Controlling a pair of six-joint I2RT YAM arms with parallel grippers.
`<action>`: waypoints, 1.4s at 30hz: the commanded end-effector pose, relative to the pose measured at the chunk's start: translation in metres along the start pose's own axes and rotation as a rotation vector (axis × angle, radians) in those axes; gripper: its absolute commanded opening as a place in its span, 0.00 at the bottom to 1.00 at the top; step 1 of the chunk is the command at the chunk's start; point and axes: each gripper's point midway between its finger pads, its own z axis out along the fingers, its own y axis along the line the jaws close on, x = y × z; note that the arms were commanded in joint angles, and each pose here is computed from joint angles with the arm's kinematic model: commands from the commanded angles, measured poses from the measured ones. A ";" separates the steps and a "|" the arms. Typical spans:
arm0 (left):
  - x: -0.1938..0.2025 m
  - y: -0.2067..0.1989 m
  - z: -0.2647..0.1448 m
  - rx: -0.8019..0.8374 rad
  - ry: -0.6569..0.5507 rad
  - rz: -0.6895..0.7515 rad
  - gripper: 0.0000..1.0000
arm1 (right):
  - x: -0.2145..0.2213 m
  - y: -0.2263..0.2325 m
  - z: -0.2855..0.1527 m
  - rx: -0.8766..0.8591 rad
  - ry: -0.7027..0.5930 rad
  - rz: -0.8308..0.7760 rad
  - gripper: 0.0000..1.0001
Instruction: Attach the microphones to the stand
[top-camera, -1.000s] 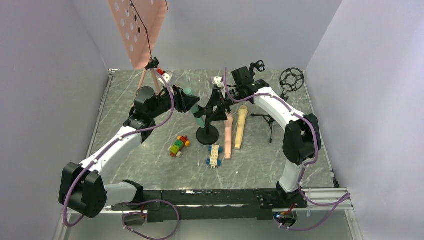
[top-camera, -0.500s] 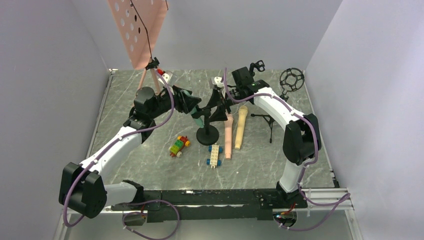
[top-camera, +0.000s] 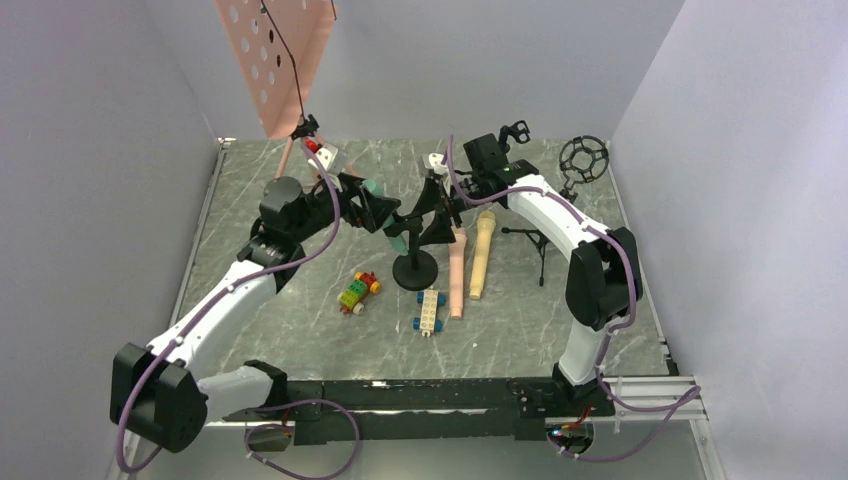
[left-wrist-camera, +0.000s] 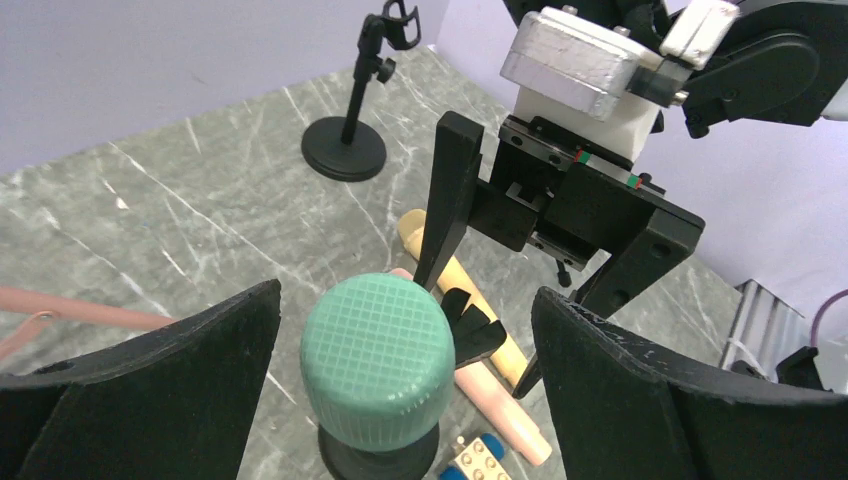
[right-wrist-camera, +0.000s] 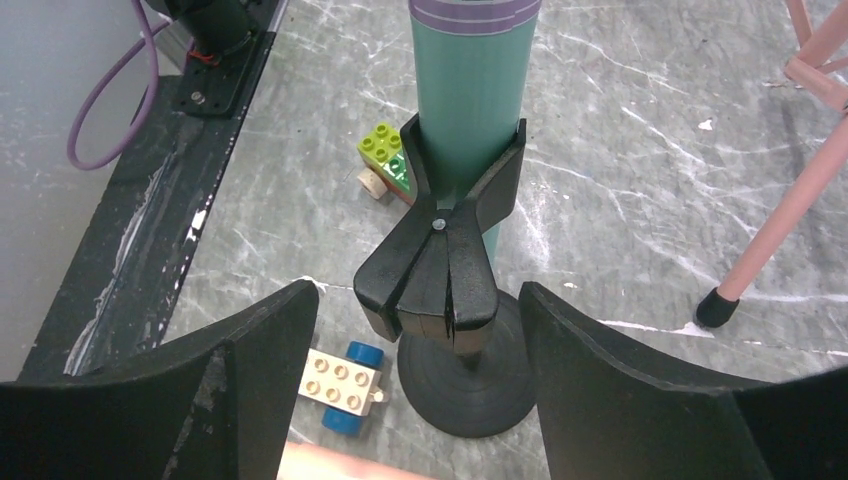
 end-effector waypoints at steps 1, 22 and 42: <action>-0.023 -0.003 -0.023 -0.052 -0.055 0.080 0.99 | -0.010 0.000 0.000 -0.011 -0.036 -0.037 0.83; 0.027 0.004 -0.128 -0.290 -0.060 0.097 0.99 | 0.031 -0.006 0.007 0.082 -0.125 -0.038 0.95; 0.030 0.008 -0.154 -0.368 -0.043 0.123 0.99 | 0.024 -0.012 0.028 0.070 -0.211 0.029 0.43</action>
